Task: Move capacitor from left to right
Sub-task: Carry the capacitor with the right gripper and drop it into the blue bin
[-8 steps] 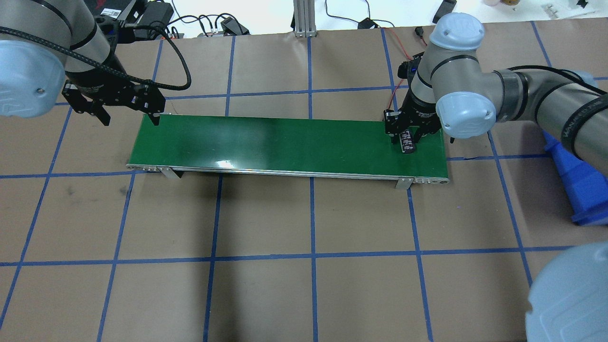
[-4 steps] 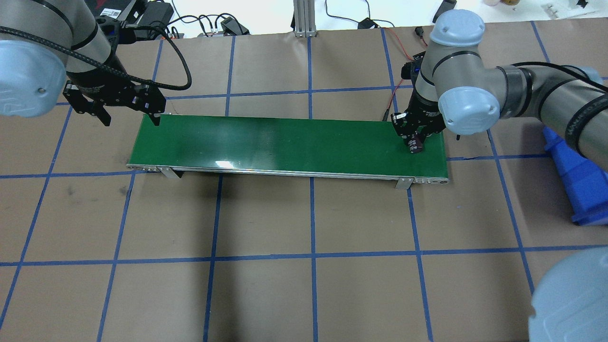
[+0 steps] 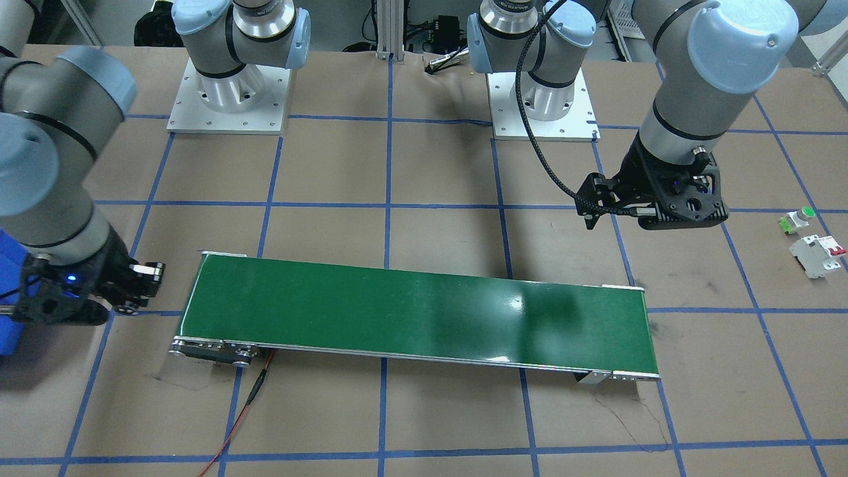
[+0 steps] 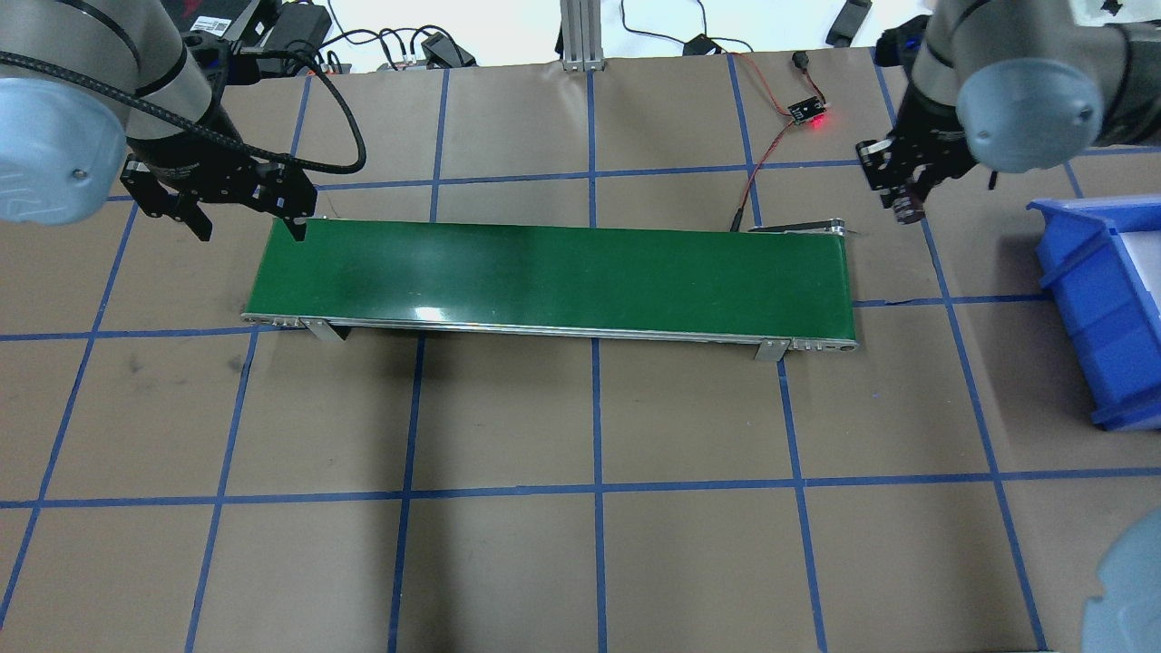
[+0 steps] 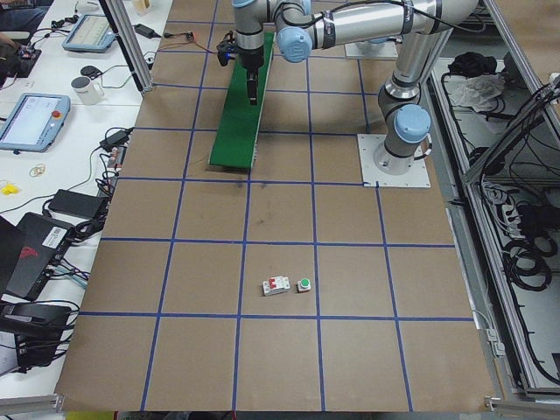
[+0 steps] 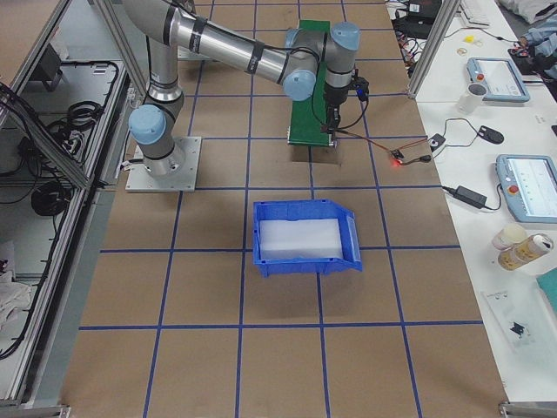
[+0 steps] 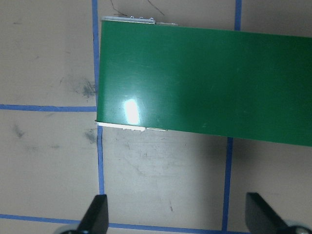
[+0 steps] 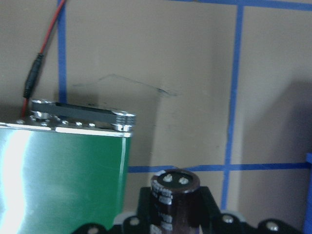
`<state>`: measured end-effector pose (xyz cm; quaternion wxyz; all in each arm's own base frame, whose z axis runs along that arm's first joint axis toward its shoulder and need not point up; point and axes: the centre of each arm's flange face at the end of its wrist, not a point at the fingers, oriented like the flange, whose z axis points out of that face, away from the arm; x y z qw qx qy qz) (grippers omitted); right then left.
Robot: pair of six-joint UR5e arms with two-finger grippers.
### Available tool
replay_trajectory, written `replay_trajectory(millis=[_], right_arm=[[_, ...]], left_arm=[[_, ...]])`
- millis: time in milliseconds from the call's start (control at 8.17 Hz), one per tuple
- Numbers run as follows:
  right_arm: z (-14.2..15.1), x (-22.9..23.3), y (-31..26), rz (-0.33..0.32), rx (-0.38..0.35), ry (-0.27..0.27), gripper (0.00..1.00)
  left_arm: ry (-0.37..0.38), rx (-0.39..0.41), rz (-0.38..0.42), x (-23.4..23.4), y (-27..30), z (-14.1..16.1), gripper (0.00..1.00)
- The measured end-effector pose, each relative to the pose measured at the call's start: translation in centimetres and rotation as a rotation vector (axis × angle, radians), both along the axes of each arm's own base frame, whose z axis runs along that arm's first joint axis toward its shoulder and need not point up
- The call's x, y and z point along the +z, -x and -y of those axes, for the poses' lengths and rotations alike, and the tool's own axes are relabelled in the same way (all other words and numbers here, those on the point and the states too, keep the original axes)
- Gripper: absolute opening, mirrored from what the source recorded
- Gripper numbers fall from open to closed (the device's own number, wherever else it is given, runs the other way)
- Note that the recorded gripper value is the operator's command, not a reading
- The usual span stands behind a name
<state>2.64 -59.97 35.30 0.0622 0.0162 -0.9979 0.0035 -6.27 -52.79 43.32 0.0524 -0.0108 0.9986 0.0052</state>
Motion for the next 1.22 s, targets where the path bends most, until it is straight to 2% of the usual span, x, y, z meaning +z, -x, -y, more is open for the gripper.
replay_trajectory(millis=[367, 489, 734, 979, 1223], right_arm=[[-2.4, 2.7, 15.9, -0.001, 0.134, -0.035, 0.00], [-3.7, 2.6, 21.2, -0.001, 0.194, -0.049, 0.00], [-6.1, 1.1, 29.7, 0.000, 0.267, -0.068, 0.00], [-7.7, -2.1, 34.1, 0.029, 0.296, -0.091, 0.00], [-7.1, -7.5, 36.1, 0.068, 0.295, -0.087, 0.00]], left_arm=[[0.002, -0.008, 0.000, 0.1, 0.0, -0.1, 1.00], [0.002, -0.008, 0.000, 0.2, 0.0, -0.1, 1.00], [0.003, -0.008, 0.001, 0.3, 0.0, -0.2, 1.00], [0.006, -0.006, 0.001, 0.4, 0.0, -0.3, 1.00], [0.008, -0.006, 0.002, 0.5, 0.0, -0.3, 1.00]])
